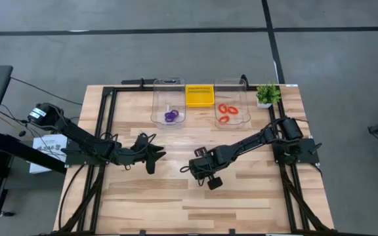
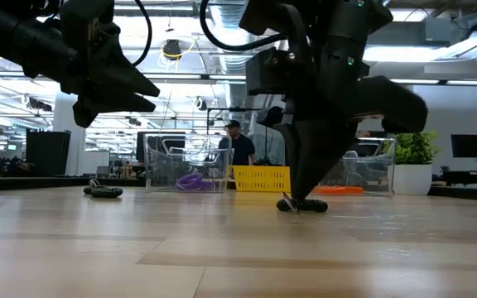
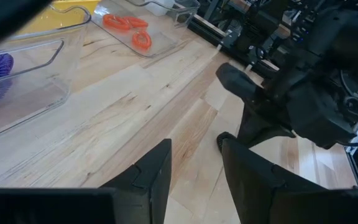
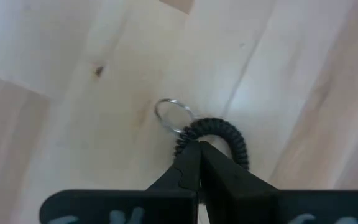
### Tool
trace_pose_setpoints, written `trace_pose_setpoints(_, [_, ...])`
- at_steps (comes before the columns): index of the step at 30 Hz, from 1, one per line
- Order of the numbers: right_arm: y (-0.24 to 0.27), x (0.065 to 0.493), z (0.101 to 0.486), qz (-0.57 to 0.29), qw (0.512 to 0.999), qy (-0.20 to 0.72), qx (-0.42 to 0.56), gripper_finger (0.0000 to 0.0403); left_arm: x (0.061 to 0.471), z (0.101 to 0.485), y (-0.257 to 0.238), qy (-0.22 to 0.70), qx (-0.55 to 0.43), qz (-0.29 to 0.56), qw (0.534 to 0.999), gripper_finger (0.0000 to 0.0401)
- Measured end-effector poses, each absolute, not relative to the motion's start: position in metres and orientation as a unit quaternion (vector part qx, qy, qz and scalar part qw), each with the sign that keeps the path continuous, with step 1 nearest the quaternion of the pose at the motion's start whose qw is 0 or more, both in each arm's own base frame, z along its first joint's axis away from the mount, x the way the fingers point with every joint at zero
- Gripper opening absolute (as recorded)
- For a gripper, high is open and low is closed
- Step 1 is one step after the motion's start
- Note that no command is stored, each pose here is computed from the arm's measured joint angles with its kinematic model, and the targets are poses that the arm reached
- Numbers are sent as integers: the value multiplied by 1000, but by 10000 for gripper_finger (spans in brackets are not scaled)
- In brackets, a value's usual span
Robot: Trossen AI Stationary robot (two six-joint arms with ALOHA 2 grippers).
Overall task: Sort spring keychains
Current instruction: Put the top right black spring keychain into the yellow bin
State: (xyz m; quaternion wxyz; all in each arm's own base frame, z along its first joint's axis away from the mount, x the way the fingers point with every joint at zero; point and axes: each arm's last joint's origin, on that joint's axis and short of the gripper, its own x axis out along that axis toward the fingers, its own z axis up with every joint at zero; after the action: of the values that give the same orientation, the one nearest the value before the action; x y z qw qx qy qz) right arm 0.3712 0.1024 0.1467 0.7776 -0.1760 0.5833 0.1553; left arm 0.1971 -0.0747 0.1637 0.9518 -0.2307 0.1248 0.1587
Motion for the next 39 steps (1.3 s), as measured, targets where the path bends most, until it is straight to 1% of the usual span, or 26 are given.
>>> trace_pose_setpoints(4, [104, 372, 147, 121, 781, 577, -206, 4, 197, 164, -75, 125, -231, 159, 952, 140])
trace_pose_setpoints(9, [104, 373, 148, 114, 786, 575, -196, 22, 197, 164, -75, 125, -231, 159, 952, 140])
trace_pose_setpoints(15, [112, 373, 149, 126, 794, 561, -194, 51, 197, 164, -75, 125, -233, 159, 951, 140])
trace_pose_setpoints(18, [113, 373, 149, 136, 794, 562, -188, 60, 197, 164, -75, 125, -233, 159, 951, 140])
trace_pose_setpoints(34, [118, 370, 149, 149, 789, 566, -187, 62, 197, 164, -75, 124, -233, 159, 951, 140])
trace_pose_setpoints(39, [120, 370, 154, 150, 782, 574, -190, 62, 197, 164, -75, 124, -233, 159, 951, 140])
